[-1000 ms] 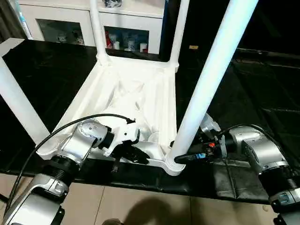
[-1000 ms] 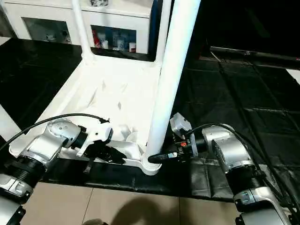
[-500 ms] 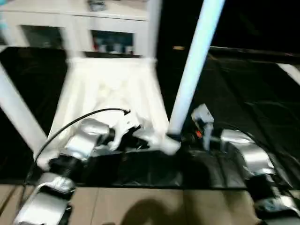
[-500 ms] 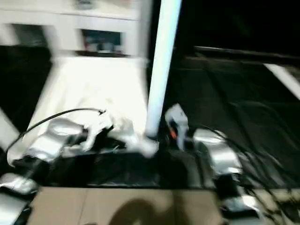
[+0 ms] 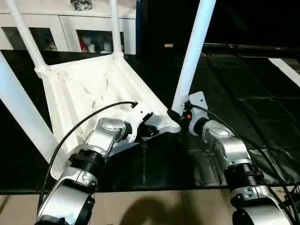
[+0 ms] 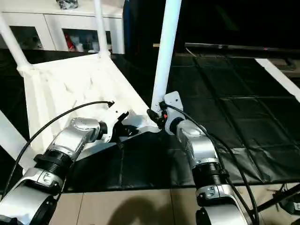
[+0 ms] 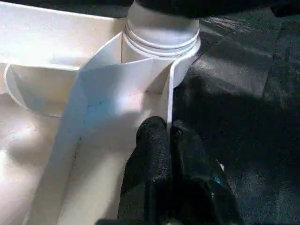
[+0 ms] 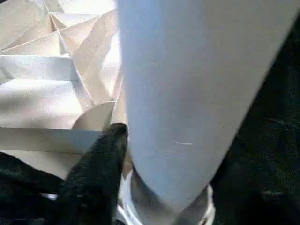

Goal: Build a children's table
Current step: Rotate leg to tighten

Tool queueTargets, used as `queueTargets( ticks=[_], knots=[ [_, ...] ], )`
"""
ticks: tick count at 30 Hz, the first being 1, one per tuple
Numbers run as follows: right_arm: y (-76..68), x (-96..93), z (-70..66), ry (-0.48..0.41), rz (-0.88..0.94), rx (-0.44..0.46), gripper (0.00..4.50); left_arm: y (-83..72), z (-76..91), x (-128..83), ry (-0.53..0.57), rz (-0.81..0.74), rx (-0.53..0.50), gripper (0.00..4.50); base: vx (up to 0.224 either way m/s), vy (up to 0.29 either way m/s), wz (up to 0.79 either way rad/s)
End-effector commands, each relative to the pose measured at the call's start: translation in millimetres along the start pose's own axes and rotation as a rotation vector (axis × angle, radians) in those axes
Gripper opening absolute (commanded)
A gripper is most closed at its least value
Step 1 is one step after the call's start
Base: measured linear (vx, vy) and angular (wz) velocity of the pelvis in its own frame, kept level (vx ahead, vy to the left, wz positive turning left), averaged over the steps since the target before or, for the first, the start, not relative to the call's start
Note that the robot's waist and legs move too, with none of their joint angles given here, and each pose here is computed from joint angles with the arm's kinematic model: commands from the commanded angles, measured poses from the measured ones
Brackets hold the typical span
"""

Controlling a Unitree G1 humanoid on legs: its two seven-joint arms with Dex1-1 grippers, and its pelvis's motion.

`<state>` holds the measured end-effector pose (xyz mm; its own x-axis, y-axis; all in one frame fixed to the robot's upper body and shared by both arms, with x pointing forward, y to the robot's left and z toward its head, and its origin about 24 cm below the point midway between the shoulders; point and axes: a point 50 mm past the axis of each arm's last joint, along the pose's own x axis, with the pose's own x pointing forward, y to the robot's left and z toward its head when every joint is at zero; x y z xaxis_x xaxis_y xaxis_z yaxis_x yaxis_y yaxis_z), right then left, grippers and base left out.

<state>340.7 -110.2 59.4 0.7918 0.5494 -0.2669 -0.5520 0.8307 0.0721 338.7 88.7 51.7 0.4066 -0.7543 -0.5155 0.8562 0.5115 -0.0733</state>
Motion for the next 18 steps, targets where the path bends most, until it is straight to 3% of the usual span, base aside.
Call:
queueTargets(
  ticks=[1, 8, 10, 18],
  knots=[
    [49.2, 14.3, -4.9, -0.01, 0.262, 0.033, 2.97, -20.3, 30.9, 14, -0.113, -0.095, 0.106, 0.0, 0.0, 0.0, 0.0],
    [26.3, -3.5, -2.0, -0.035, 0.311, 0.01, 3.55, -11.0, 20.3, 0, -0.087, -0.117, 0.13, 0.0, 0.0, 0.0, 0.0],
    [14.7, -15.6, -1.0, -0.033, 0.384, -0.027, 3.66, -9.2, 14.3, -9, -0.072, -0.182, 0.18, 0.0, 0.0, 0.0, 0.0],
    [-4.8, -44.8, -1.6, 0.025, 0.569, -0.113, 4.43, -7.3, 1.9, -29, -0.023, -0.337, 0.271, 0.0, 0.0, 0.0, 0.0]
  ],
)
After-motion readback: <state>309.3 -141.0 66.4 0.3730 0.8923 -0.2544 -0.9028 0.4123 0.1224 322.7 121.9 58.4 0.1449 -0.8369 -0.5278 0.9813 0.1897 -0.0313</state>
